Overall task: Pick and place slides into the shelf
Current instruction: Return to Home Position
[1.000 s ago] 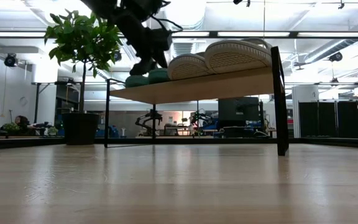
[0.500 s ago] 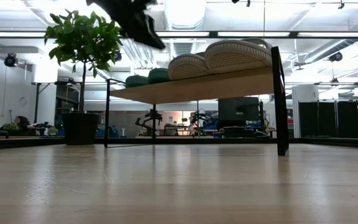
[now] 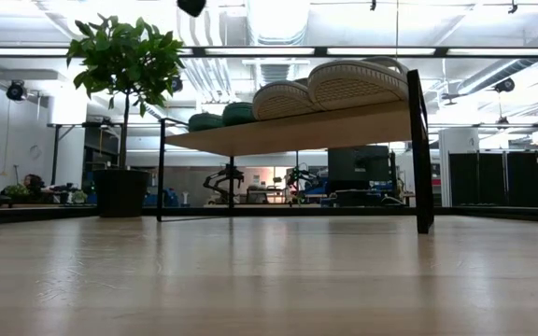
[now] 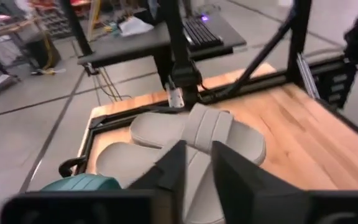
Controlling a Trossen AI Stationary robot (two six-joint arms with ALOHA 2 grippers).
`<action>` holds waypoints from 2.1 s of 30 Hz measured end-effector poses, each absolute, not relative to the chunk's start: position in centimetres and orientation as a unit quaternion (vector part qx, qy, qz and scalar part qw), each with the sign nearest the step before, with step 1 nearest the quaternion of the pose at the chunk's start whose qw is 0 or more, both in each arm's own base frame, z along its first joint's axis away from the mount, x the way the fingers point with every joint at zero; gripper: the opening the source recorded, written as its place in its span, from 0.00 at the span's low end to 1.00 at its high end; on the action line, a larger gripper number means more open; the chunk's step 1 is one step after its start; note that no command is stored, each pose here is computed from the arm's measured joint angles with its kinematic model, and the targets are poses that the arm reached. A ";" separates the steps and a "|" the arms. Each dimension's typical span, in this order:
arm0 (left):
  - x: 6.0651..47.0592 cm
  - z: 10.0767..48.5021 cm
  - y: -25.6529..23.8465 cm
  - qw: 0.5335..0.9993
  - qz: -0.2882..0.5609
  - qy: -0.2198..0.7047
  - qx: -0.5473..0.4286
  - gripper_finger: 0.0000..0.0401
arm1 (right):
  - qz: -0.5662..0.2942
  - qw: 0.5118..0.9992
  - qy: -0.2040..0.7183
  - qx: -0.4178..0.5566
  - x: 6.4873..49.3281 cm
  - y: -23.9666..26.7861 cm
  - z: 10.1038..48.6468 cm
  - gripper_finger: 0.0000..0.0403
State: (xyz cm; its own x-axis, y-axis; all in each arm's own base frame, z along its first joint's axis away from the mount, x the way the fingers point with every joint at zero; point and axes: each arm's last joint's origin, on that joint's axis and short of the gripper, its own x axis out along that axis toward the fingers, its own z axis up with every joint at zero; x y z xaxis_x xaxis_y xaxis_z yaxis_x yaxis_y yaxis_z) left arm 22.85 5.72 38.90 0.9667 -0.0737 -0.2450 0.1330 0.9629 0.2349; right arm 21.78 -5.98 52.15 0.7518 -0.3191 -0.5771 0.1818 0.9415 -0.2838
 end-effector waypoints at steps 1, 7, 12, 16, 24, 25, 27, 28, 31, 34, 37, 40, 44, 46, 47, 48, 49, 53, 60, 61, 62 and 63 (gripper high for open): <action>22.6 38.6 5.4 0.985 -0.044 0.115 0.122 0.11 | -0.131 0.933 0.318 -0.107 21.7 -5.7 52.1 0.17; 21.2 35.6 3.0 0.987 0.054 0.086 0.128 0.03 | -0.116 0.937 0.311 -0.110 21.5 -4.8 49.6 0.17; 19.2 33.9 0.8 0.990 0.048 0.028 0.132 0.03 | -0.124 0.940 0.302 -0.101 20.9 -4.7 46.7 0.17; 16.8 32.1 0.4 0.988 0.071 0.036 0.134 0.03 | -0.125 0.945 0.285 -0.102 20.0 -4.4 44.6 0.17; 12.6 30.0 0.3 0.993 0.050 0.006 0.108 0.03 | -0.134 0.953 0.255 -0.088 18.4 -4.1 41.0 0.17; 12.4 29.9 0.2 0.993 0.042 0.001 0.107 0.03 | -0.134 0.954 0.254 -0.089 18.2 -4.0 40.6 0.17; 12.2 29.6 0.2 0.994 0.029 0.004 0.109 0.03 | -0.136 0.956 0.244 -0.091 18.0 -4.0 40.0 0.17; 12.2 29.3 0.2 0.993 0.029 0.009 0.110 0.03 | -0.136 0.957 0.238 -0.092 18.0 -4.0 39.7 0.17; 12.2 28.4 0.3 0.993 0.034 0.017 0.112 0.03 | -0.137 0.959 0.231 -0.093 17.8 -4.0 39.0 0.17; 11.8 27.6 0.6 0.992 0.043 0.022 0.118 0.03 | -0.137 0.959 0.231 -0.093 17.8 -4.0 38.2 0.17; 11.0 27.1 0.7 0.992 0.042 0.007 0.120 0.01 | -0.138 0.960 0.223 -0.096 17.8 -4.0 37.5 0.17; 10.4 26.3 0.8 0.993 0.047 0.014 0.107 0.00 | -0.137 0.960 0.223 -0.099 17.7 -3.9 37.0 0.17; 9.1 25.8 0.8 0.993 0.050 0.028 0.101 0.00 | -0.136 0.959 0.228 -0.099 17.5 -3.9 36.4 0.17; 8.5 25.6 0.8 0.994 0.068 0.025 0.081 0.00 | -0.136 0.959 0.230 -0.098 17.5 -3.9 36.2 0.17; 8.5 25.4 0.9 0.995 0.072 0.022 0.072 0.00 | -0.136 0.958 0.232 -0.097 17.5 -3.9 36.1 0.17; 8.5 24.9 0.9 0.995 0.073 0.023 0.067 0.00 | -0.136 0.958 0.232 -0.095 17.4 -3.9 36.0 0.17; 8.6 24.2 0.9 0.995 0.072 0.031 0.063 0.00 | -0.137 0.959 0.232 -0.094 17.4 -3.9 36.0 0.17; 9.0 22.5 1.0 0.994 0.091 0.026 0.057 0.00 | -0.138 0.960 0.226 -0.094 17.2 -3.8 36.1 0.16; 9.5 18.3 0.8 0.996 0.081 0.036 0.033 0.00 | -0.103 0.970 0.215 -0.039 17.0 -3.4 34.6 0.17; 9.5 17.7 0.8 0.995 0.081 0.042 0.030 0.00 | -0.092 0.974 0.206 -0.034 17.2 -3.3 34.0 0.17; 9.5 17.4 0.8 0.996 0.081 0.036 0.030 0.00 | -0.078 0.978 0.192 -0.034 17.5 -3.1 33.3 0.16; 9.5 17.4 0.8 0.996 0.081 0.022 0.031 0.00 | -0.062 0.982 0.173 -0.035 17.7 -2.9 32.7 0.16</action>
State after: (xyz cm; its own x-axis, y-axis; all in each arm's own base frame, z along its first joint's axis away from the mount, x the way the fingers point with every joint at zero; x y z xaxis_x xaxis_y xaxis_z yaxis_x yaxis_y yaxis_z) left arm 9.52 0.80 17.39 0.9859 0.1629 -0.0387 -0.1601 0.9849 0.0658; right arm 17.70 -2.85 32.69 0.9324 -0.1340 -0.3356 0.1095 0.9898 -0.0911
